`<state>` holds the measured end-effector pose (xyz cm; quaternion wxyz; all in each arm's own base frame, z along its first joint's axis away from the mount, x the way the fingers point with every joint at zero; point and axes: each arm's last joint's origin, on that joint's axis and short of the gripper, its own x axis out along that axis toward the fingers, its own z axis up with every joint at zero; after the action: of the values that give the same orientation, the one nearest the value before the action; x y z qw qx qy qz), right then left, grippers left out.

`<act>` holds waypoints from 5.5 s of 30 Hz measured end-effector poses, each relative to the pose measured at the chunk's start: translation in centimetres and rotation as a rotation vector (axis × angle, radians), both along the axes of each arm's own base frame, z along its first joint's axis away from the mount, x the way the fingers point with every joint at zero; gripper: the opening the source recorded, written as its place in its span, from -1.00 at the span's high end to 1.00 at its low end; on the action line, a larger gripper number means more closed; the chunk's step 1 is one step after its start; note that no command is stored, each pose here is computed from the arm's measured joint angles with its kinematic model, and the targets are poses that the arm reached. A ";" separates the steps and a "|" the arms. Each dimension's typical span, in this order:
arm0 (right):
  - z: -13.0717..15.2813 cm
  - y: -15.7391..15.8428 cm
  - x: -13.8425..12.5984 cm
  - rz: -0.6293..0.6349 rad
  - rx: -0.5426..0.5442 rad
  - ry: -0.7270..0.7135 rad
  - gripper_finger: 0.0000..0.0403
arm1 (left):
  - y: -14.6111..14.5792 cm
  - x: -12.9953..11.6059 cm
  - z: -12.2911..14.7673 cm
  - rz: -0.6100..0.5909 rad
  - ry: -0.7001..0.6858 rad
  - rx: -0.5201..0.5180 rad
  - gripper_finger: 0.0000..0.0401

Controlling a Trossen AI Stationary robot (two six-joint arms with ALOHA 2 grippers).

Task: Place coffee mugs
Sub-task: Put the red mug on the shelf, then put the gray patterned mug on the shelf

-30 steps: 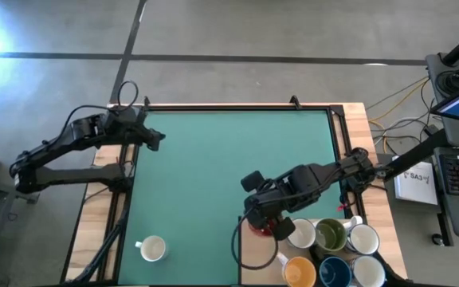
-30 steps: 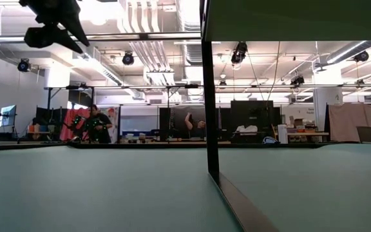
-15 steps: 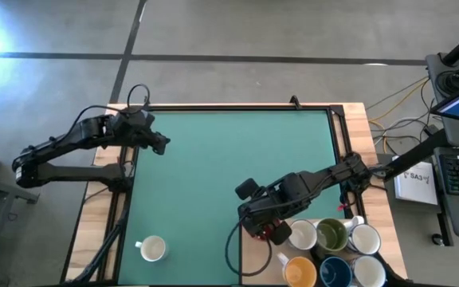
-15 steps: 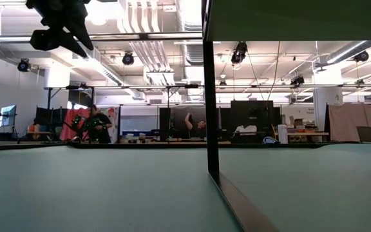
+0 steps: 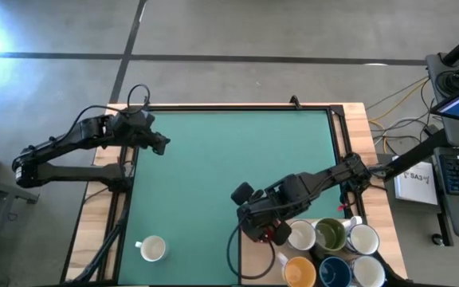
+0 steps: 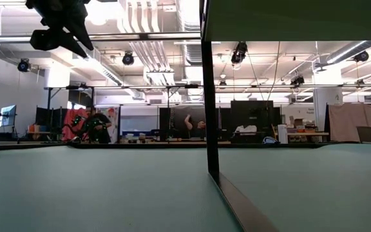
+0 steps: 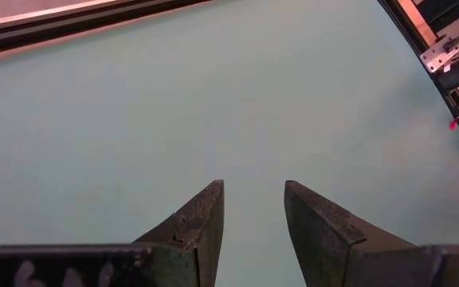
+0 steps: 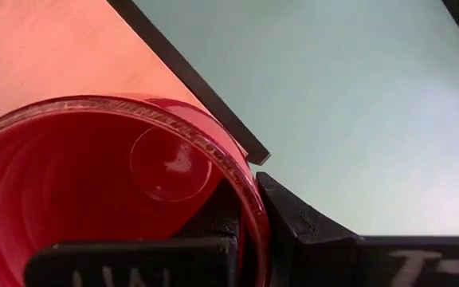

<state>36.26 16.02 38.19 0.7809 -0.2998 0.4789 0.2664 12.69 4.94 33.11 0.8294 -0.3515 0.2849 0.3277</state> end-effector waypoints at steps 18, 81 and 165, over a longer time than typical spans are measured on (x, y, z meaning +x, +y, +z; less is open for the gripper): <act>0.1 0.7 0.1 0.001 0.024 -0.034 0.85 | -0.1 0.0 0.0 -0.025 -0.001 -0.009 0.42; -1.6 1.1 0.5 -0.096 0.124 0.059 0.53 | -0.2 -0.2 0.0 -0.063 0.004 -0.011 0.42; 6.8 -1.0 -6.5 -0.733 0.415 -0.087 0.55 | -28.4 0.9 -4.3 -0.116 0.580 -0.392 0.42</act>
<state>29.77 15.03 45.01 0.8874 0.0430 0.4564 0.0491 13.64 -23.50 28.83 0.6481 -0.3795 0.5855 0.3051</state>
